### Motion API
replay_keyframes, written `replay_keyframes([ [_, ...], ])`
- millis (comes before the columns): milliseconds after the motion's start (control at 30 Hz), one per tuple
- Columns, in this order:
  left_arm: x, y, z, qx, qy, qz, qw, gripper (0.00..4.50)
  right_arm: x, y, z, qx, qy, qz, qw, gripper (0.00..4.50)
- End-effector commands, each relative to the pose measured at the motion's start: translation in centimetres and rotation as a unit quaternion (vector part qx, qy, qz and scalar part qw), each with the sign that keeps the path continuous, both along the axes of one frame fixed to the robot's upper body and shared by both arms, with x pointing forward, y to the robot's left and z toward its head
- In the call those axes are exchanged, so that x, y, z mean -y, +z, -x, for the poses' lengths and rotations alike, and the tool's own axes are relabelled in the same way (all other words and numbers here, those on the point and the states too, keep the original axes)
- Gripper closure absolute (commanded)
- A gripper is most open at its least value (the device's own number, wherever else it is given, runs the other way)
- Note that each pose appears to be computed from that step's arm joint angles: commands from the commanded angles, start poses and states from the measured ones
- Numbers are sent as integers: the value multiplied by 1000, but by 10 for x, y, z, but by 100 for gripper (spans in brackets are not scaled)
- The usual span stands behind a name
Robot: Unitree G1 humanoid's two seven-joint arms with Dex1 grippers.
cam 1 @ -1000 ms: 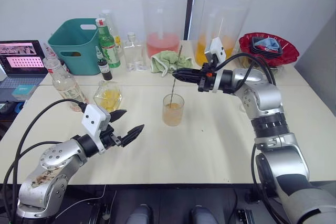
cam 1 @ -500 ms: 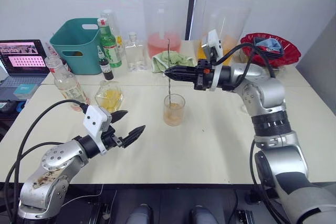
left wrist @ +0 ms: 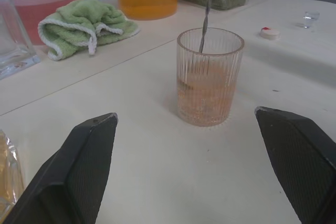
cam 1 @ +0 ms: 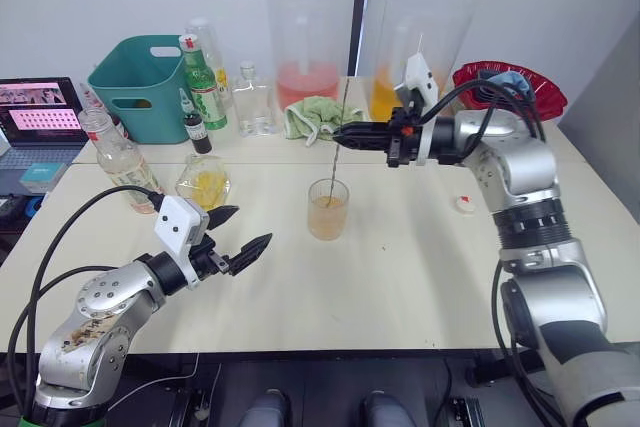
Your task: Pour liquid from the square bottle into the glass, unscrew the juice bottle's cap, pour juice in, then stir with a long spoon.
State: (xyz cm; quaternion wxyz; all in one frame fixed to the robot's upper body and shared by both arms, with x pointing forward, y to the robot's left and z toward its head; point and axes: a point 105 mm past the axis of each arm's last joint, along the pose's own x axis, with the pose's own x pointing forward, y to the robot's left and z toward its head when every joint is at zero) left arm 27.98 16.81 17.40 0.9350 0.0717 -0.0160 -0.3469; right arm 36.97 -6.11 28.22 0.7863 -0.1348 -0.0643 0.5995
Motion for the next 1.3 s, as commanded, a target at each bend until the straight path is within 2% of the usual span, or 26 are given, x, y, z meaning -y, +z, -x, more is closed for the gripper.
replay_keyframes([
  [33, -1, 12, 4, 26, -3, -4, 1000, 6, -2, 28, 14, 21, 25, -50, 998, 450],
  [367, -4, 14, 2, 33, -3, -7, 999, 6, 20, 47, 26, -9, 22, -40, 999, 450],
  [500, -2, 15, -1, 37, -7, -8, 999, 6, 34, 45, 19, -2, -18, -23, 1000, 450],
  [600, -1, 15, -2, 39, -8, -11, 999, 6, 33, 52, 22, 28, -16, -24, 999, 450],
  [700, 0, 16, -4, 43, -10, -10, 999, 6, 29, 54, 25, 24, -6, -29, 999, 450],
  [967, 0, 20, 1, 35, -26, 0, 999, 6, 37, 57, 26, 0, -10, -60, 998, 450],
  [1033, -3, 23, 3, 31, -31, 9, 999, 6, 41, 64, 24, -25, -8, -97, 995, 450],
  [1133, -2, 27, 10, 26, -50, 12, 998, 6, 46, 58, 23, -31, -9, -80, 996, 450],
  [1200, -5, 23, 11, -5, -46, 19, 999, 6, 50, 73, 23, -36, -11, -120, 992, 450],
  [1300, -14, 24, 11, -11, -31, 5, 999, 6, 60, 86, 30, -43, 7, -130, 991, 450],
])
